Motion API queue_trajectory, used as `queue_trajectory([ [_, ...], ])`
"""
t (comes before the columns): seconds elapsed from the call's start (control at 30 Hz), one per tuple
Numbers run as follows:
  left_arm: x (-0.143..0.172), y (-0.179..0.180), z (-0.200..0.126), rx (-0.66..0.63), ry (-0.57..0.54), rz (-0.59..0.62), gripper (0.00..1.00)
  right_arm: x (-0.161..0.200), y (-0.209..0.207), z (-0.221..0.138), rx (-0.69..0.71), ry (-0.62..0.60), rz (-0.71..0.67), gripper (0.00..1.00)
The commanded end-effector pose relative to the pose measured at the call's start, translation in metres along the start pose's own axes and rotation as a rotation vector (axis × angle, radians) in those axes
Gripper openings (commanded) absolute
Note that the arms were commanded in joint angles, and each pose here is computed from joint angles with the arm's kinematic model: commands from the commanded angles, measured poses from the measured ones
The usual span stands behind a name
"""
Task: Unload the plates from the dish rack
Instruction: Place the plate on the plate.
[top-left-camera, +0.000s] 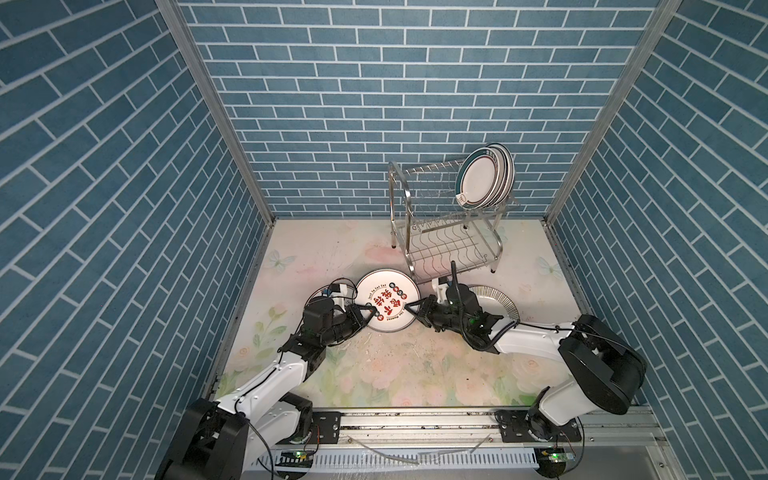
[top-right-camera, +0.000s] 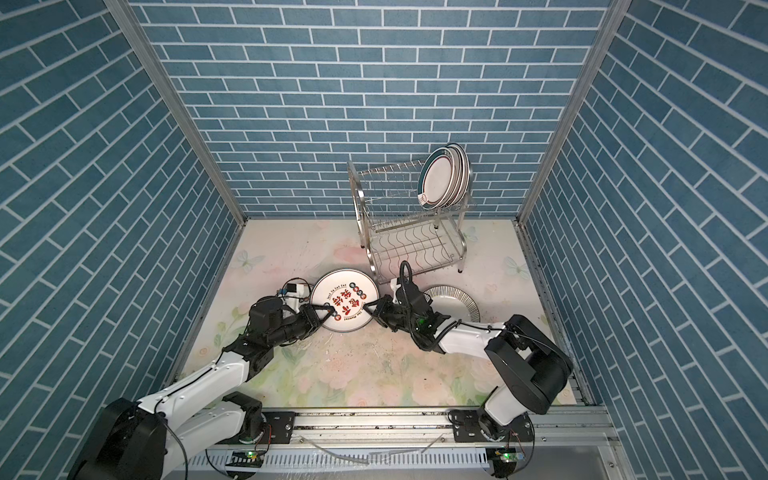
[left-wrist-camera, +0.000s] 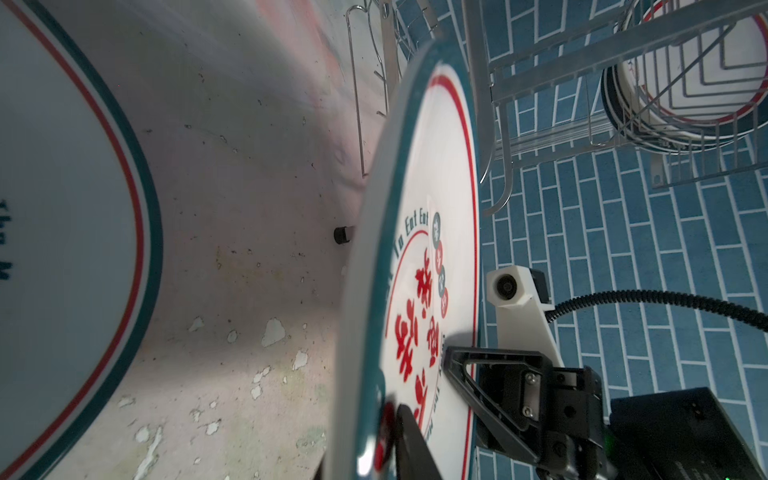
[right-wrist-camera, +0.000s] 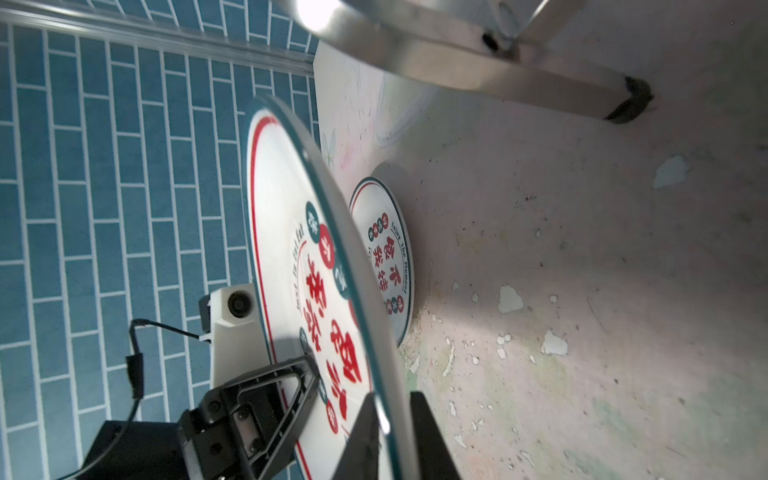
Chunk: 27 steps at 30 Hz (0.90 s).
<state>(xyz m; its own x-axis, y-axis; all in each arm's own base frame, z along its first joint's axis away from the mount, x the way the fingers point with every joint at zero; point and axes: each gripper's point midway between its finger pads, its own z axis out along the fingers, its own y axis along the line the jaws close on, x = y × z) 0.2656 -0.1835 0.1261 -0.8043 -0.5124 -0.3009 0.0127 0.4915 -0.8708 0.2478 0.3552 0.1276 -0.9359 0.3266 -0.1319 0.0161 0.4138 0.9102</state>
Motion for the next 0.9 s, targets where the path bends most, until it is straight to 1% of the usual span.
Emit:
queue_trajectory([
  [0.0,0.007,0.014,-0.003,-0.066,0.016,0.025,0.06,-0.002,0.048,0.002,-0.129,0.009,-0.096,0.30],
  [0.03,0.007,0.016,-0.004,-0.074,0.009,0.023,0.06,-0.002,0.049,0.002,-0.130,0.010,-0.099,0.33],
  [0.07,0.007,0.017,-0.006,-0.080,0.002,0.022,0.06,-0.002,0.051,0.002,-0.132,0.015,-0.104,0.34],
  [0.23,0.004,0.019,-0.014,-0.100,-0.011,0.012,0.05,-0.006,0.051,0.002,-0.112,0.009,-0.106,0.47],
  [0.33,0.002,0.023,-0.018,-0.115,-0.014,-0.002,0.05,-0.011,0.044,0.000,-0.082,-0.008,-0.094,0.50],
  [0.5,-0.009,0.026,-0.029,-0.118,-0.042,-0.030,0.04,-0.020,0.020,-0.012,0.086,-0.061,-0.132,0.53],
  [0.57,-0.014,0.028,-0.036,-0.133,-0.060,-0.032,0.04,-0.025,0.011,-0.024,0.177,-0.090,-0.179,0.53],
  [0.67,-0.024,0.034,-0.047,-0.153,-0.089,-0.048,0.04,-0.030,0.003,-0.042,0.275,-0.120,-0.238,0.54],
  [0.7,-0.025,0.037,-0.050,-0.159,-0.095,-0.056,0.04,-0.036,0.002,-0.048,0.309,-0.149,-0.259,0.54],
  [0.87,-0.043,0.048,-0.065,-0.171,-0.136,-0.104,0.04,-0.042,-0.007,-0.072,0.416,-0.186,-0.329,0.54],
])
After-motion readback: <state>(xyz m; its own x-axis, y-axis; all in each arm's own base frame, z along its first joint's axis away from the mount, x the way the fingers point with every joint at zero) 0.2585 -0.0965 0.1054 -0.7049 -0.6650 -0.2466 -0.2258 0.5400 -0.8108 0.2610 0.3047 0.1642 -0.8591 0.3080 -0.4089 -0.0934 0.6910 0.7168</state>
